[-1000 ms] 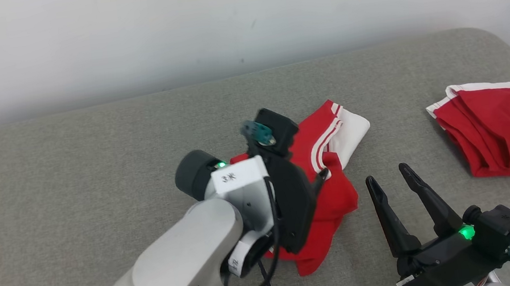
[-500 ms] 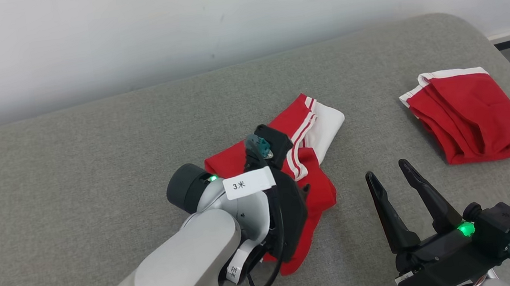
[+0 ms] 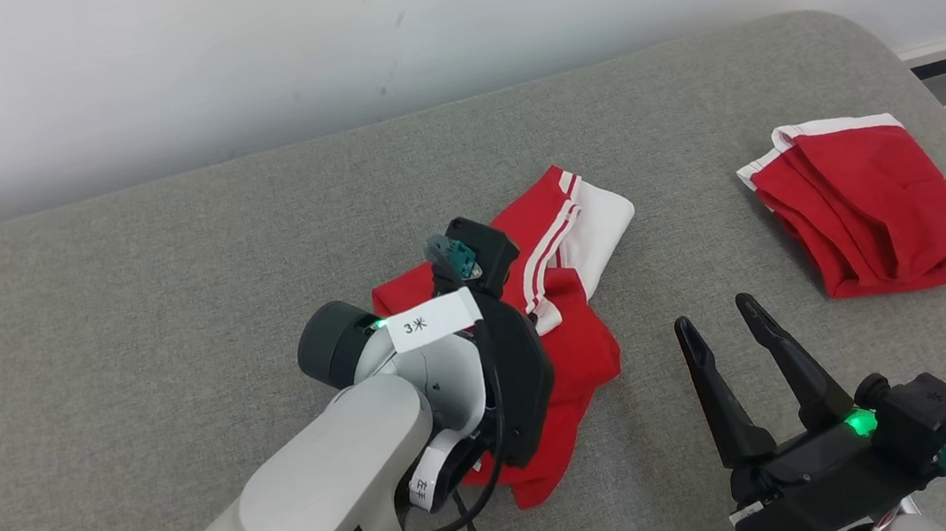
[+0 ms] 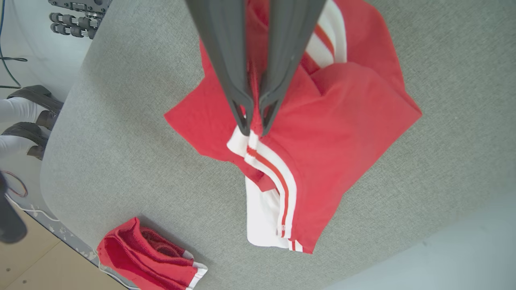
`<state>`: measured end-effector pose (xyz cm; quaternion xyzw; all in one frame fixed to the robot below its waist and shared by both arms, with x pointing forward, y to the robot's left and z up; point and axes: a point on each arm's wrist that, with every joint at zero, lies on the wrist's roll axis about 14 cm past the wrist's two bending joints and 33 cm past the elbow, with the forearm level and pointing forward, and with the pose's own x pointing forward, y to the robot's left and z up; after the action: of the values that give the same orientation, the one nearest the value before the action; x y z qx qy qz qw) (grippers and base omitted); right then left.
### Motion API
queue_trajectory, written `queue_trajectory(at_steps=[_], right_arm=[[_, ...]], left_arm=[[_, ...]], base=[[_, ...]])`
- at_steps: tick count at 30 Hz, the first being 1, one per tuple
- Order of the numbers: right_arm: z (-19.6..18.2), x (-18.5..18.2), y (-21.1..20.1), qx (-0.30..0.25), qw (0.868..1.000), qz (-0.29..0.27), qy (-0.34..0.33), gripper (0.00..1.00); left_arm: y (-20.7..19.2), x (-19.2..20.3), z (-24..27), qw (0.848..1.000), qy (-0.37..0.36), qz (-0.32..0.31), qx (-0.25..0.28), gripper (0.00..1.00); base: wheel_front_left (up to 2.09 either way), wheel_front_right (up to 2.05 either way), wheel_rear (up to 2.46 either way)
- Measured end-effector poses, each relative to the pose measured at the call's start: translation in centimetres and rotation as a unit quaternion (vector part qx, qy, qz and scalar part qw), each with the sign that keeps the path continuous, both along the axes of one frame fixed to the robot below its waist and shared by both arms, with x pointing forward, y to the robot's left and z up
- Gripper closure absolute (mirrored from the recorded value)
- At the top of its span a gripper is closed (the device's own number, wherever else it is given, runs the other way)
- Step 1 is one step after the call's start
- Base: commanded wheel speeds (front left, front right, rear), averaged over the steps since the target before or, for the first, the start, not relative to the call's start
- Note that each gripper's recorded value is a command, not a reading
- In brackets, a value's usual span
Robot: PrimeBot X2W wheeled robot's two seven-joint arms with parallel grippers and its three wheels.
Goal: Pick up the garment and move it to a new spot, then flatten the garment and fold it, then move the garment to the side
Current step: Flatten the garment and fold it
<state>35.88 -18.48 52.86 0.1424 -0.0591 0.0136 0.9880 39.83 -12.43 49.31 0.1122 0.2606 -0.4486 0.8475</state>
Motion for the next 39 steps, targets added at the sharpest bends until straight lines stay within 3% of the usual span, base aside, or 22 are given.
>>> queue_trajectory(at_steps=[13, 19, 30, 33, 39], right_arm=[[0.3, -0.1, 0.2, 0.000, 1.000, 0.003, -0.004, 0.00], [0.4, -0.3, 0.1, 0.000, 1.000, 0.002, -0.006, 0.00], [0.6, -0.9, 0.2, 0.003, 1.000, 0.002, -0.009, 0.00], [0.7, -1.2, 0.2, 0.003, 1.000, 0.002, -0.010, 0.00], [0.8, -1.3, 0.3, 0.003, 1.000, 0.003, -0.010, 0.00]], left_arm=[[-2.5, 2.0, 7.7, 0.987, -0.079, 0.003, -0.137, 1.00], [-3.4, 3.3, 14.1, 0.960, -0.170, 0.005, -0.221, 1.00], [-5.0, 2.4, 22.5, 0.919, -0.258, -0.029, -0.297, 1.00], [-4.8, 2.1, 26.1, 0.896, -0.280, -0.015, -0.344, 1.00], [-2.6, 4.6, 27.0, 0.882, -0.273, 0.058, -0.380, 1.00]], base=[[0.00, 0.00, 0.00], [0.00, 0.00, 0.00], [0.00, 0.00, 0.00], [0.00, 0.00, 0.00], [0.00, 0.00, 0.00]])
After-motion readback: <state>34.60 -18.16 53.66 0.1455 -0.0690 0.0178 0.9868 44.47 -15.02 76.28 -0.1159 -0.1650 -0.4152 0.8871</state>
